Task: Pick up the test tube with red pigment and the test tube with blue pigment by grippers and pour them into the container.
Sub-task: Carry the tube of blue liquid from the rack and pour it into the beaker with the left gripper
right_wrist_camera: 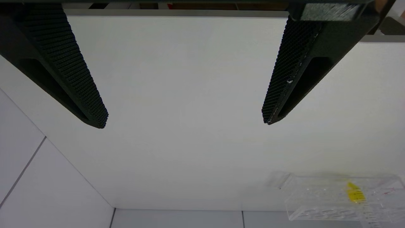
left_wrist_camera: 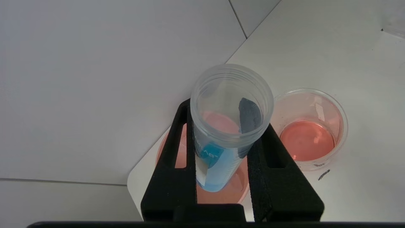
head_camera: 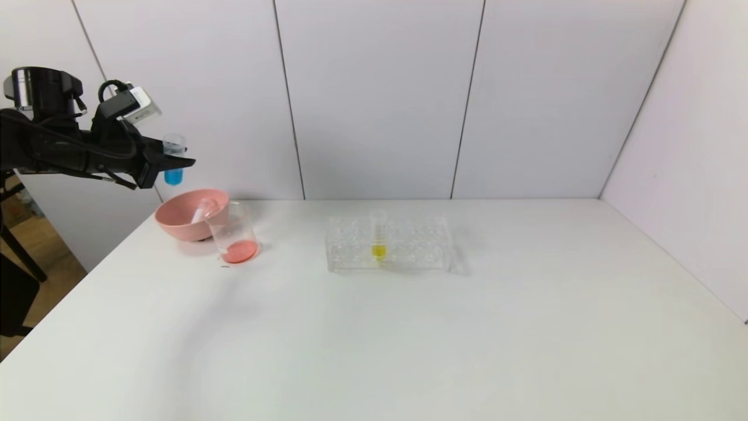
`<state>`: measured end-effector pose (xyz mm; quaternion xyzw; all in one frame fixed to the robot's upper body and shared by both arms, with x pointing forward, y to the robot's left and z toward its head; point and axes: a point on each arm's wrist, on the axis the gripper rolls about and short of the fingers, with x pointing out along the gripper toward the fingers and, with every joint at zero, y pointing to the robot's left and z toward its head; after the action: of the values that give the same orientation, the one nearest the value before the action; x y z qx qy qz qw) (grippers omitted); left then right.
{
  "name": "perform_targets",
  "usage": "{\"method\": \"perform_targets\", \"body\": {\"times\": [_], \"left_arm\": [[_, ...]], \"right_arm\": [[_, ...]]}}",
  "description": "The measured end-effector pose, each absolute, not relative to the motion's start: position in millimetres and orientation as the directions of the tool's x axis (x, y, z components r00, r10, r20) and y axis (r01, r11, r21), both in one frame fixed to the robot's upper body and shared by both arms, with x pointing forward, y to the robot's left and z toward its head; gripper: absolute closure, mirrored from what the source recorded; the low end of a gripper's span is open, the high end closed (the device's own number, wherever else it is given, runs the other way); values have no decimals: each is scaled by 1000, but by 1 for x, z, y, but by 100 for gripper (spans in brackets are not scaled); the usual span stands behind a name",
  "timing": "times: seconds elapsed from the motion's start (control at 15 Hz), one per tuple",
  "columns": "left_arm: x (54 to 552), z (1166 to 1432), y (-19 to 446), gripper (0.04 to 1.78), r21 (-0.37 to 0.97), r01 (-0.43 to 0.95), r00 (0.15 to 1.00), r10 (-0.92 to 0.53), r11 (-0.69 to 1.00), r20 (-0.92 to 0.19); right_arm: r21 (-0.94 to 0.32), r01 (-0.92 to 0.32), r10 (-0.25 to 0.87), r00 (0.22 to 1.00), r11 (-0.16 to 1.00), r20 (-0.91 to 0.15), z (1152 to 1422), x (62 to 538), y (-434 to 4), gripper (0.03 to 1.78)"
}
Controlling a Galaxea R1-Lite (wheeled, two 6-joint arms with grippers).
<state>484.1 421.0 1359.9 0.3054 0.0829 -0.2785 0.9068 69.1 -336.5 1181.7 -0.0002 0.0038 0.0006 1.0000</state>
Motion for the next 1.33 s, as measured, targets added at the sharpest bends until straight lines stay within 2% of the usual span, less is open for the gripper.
{"method": "perform_targets", "body": {"times": [0.73,1.07,1.33], "left_arm": [[489,1358,427,135,612,675,728,-508,412,-461],[492,1352,428,135,651,678,717,-500,340,-486],[493,1353,429,135,660,667,737,-438,346,-515]], "right_arm": [[0,-1,1,1000,1000,-8,1182,69,-337,4],[0,-1,1,1000,1000,-7,1182,69,-337,4],[0,-1,1,1000,1000,-7,1182,69,-337,4]]}}
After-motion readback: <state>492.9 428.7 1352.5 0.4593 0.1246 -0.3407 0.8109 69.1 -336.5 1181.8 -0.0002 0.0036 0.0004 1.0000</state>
